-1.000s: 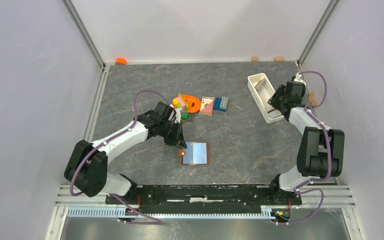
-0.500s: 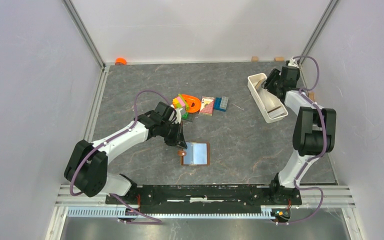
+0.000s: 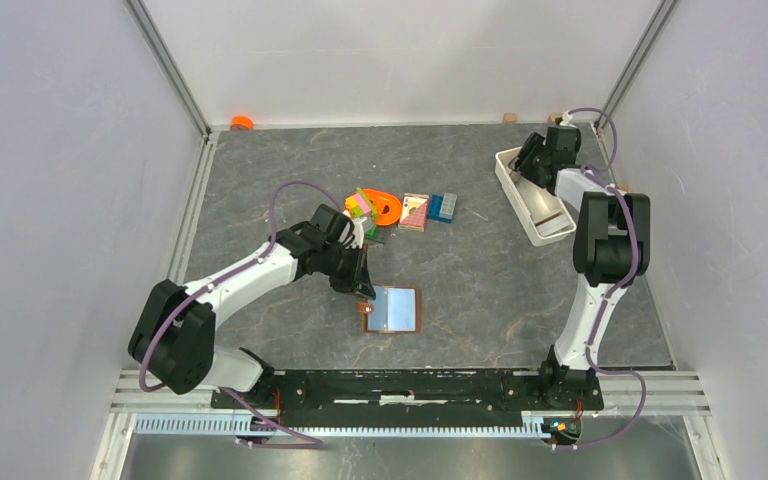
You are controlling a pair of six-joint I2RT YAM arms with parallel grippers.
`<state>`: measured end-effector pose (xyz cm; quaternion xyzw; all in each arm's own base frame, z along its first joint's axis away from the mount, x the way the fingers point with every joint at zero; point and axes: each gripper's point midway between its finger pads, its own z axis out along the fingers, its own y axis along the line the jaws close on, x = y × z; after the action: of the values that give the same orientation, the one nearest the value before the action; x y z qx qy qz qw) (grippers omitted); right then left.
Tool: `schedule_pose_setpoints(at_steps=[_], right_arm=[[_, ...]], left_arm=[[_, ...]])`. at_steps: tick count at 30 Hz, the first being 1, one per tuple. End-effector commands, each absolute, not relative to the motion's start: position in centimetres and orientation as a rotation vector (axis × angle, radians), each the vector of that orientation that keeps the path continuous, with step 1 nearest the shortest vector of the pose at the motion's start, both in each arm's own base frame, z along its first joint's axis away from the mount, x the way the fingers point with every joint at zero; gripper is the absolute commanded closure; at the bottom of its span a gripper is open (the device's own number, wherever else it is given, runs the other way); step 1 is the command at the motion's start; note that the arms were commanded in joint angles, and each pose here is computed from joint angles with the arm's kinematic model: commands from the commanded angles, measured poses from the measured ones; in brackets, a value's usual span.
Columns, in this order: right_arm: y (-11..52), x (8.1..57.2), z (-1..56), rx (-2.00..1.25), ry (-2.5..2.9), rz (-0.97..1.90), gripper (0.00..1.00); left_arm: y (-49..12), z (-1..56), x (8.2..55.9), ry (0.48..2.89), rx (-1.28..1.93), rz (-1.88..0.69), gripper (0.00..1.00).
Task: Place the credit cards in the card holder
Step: Pick up the credit card from the storage box.
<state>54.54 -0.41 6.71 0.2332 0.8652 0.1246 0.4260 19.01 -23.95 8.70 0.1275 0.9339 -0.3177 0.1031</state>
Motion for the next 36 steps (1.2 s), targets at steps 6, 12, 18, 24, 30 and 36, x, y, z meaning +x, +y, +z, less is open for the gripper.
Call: schedule_pose_setpoints(at_steps=[6,12,18,24,30,36], right_arm=[[1.0,57.0,8.6,0.592,2.107,0.38,0.4],[0.9,57.3,9.9,0.591,2.082,0.383,0.41],[0.9,57.3,10.0,0.591,2.083,0.379,0.45],[0.6,56.7,10.6,0.597,2.072,0.354,0.5],[0.4,56.3,10.5,0.598,2.089,0.33,0.55],[0.3,56.0,10.8,0.604,2.075,0.33,0.57]], left_arm=[[-25.0,10.6,19.4,2.674,0.467,-0.994,0.98],[-25.1,10.7,19.3,2.67,0.471,-0.995,0.98],[-25.1,10.8,19.2,2.668,0.479,-0.994,0.98],[-25.1,10.8,19.2,2.667,0.489,-0.988,0.98],[-25.1,10.8,19.1,2.666,0.496,-0.989,0.98],[-25.1,10.7,19.0,2.67,0.5,-0.985,0.98]])
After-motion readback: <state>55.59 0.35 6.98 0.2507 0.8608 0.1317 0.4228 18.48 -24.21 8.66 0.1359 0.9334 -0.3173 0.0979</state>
